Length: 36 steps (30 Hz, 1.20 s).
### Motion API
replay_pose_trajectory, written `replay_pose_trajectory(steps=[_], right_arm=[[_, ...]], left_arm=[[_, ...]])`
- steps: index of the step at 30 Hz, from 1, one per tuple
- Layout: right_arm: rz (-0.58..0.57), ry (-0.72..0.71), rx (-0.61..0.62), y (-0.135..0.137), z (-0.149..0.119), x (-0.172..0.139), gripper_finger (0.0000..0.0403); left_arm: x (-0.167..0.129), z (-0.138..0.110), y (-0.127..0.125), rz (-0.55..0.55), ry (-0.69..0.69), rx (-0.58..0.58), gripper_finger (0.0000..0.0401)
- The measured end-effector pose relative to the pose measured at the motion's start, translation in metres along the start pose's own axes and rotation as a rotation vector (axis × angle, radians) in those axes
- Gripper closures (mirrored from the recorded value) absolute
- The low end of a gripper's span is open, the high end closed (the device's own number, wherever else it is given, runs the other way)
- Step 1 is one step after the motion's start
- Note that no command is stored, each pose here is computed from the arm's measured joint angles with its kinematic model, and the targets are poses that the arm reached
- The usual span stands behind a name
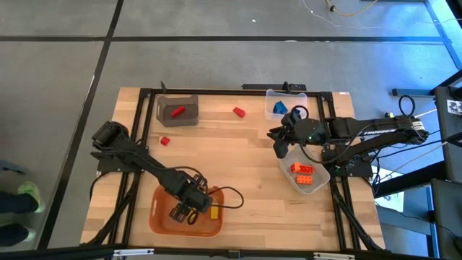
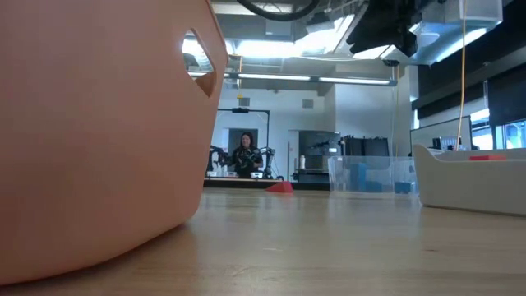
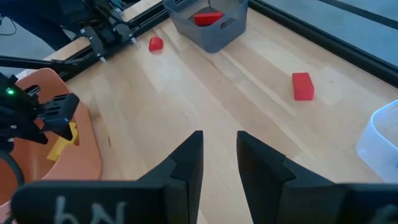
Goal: Sort & place blocks by color
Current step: Put the bottom red block into the black transparent bin
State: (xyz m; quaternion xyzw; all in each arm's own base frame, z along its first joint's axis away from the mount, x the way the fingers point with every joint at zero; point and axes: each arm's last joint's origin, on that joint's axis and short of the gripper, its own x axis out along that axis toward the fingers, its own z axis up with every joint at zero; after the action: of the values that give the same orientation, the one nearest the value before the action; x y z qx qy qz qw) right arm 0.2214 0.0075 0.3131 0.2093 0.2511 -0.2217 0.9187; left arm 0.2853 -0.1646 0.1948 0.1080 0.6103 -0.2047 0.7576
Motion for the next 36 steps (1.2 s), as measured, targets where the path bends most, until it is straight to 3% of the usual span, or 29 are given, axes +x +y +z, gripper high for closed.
replay_pose_trajectory(steps=[5, 10, 14, 22, 27, 36], right_arm=[[0.0, 0.0, 0.0, 0.0, 0.0, 0.0, 0.0306], [0.006, 0.004, -0.002, 0.0, 0.0, 0.0, 0.0306], [0.006, 0.003, 0.001, 0.0, 0.0, 0.0, 0.0306], [0.0, -0.001, 0.0, 0.0, 0.0, 0.0, 0.0306], [-0.001, 0.0, -0.015, 0.0, 0.0, 0.0, 0.0306], [-0.015, -0.007, 0.005, -0.001, 0.0, 0.0, 0.0306]], left_arm=[[-0.016, -0.005, 0.007, -0.078, 0.016, -0.077, 0.0144], [-0.061, -0.02, 0.018, -0.089, -0.047, -0.12, 0.0147], [-0.114, -0.036, 0.036, -0.031, -0.25, -0.172, 0.0147], [-0.207, -0.084, 0.077, 0.293, -0.779, -0.374, 0.0146], [-0.213, -0.112, 0.087, 0.403, -1.033, -0.474, 0.0146], [-0.185, -0.146, 0.082, 0.389, -1.125, -0.635, 0.0146]])
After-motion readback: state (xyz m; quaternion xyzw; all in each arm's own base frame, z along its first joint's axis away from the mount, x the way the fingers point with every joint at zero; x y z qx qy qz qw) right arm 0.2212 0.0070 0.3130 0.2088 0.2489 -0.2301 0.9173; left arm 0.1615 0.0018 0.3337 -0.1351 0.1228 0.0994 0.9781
